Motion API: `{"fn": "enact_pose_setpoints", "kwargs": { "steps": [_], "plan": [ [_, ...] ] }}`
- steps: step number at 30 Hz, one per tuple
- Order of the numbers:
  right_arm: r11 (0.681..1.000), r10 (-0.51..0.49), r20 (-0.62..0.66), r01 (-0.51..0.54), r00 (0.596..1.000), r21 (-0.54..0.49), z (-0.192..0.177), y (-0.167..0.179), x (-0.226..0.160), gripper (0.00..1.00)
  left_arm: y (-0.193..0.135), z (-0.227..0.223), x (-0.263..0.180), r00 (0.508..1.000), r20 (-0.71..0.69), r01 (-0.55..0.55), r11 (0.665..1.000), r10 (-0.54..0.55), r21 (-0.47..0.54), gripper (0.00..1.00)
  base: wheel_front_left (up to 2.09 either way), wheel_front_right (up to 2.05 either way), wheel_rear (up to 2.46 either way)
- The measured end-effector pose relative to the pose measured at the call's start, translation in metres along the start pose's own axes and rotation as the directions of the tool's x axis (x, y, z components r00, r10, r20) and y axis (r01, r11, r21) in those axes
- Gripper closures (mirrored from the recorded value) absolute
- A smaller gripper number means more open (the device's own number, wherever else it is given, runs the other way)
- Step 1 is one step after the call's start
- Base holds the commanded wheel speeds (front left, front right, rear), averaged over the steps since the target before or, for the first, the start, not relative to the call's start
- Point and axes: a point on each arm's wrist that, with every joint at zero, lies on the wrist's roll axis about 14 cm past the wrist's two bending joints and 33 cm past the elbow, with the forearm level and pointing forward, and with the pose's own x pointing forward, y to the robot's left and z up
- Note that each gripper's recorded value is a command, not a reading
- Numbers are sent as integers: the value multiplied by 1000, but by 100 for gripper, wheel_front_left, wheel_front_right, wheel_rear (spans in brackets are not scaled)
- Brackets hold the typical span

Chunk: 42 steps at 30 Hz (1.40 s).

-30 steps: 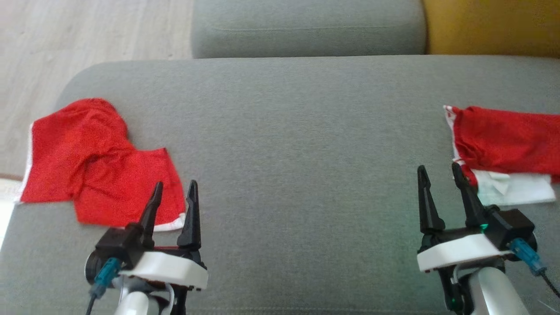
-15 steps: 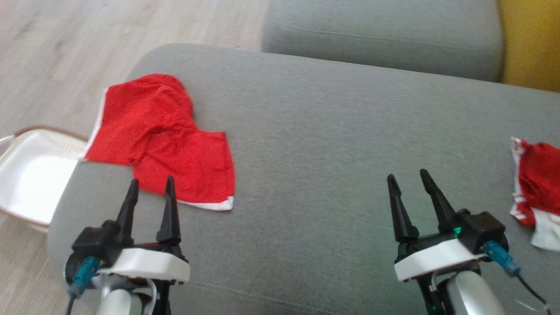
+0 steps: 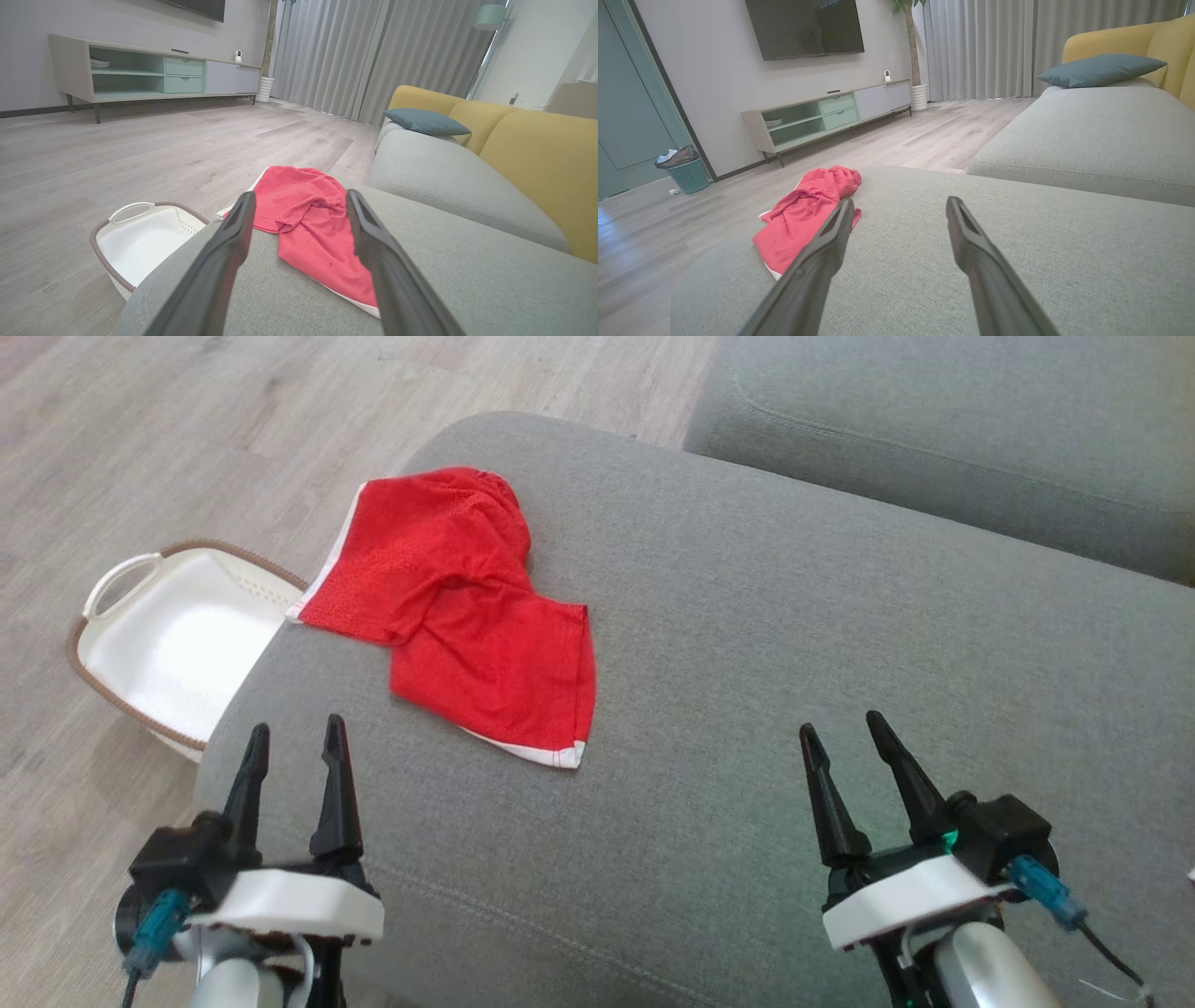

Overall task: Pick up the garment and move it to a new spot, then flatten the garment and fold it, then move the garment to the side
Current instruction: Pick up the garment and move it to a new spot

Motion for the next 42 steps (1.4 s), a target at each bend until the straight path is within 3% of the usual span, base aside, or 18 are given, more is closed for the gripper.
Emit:
{"fn": "enact_pose_setpoints", "kwargs": {
  "steps": [10, 17, 21, 31, 42],
  "plan": [
    [1000, -15, -27, 15, 1000, 20, -12, -8, 1, 0, 13, -6, 6, 999, -24, -38, 999, 38, 23, 0, 0, 0, 0],
    [995, -96, -34, 96, 995, -20, -19, -46, 8, 0, 16, -10, 51, 999, -48, 11, 992, -5, 124, 0, 0, 0, 0],
    [989, -144, -2, 143, 990, -46, -8, -69, 17, 0, 23, -31, 74, 990, -141, 38, 984, -13, 174, 0, 0, 0, 0],
    [958, -272, 3, 271, 962, -97, 0, -129, 24, 0, 40, -109, 134, 851, -523, 111, 960, 41, 255, 0, 0, 0, 0],
    [935, -339, -35, 333, 940, -125, -11, -158, 13, 0, 39, -170, 160, 720, -687, 127, 954, 100, 272, 0, 0, 0, 0]
  ]
}}
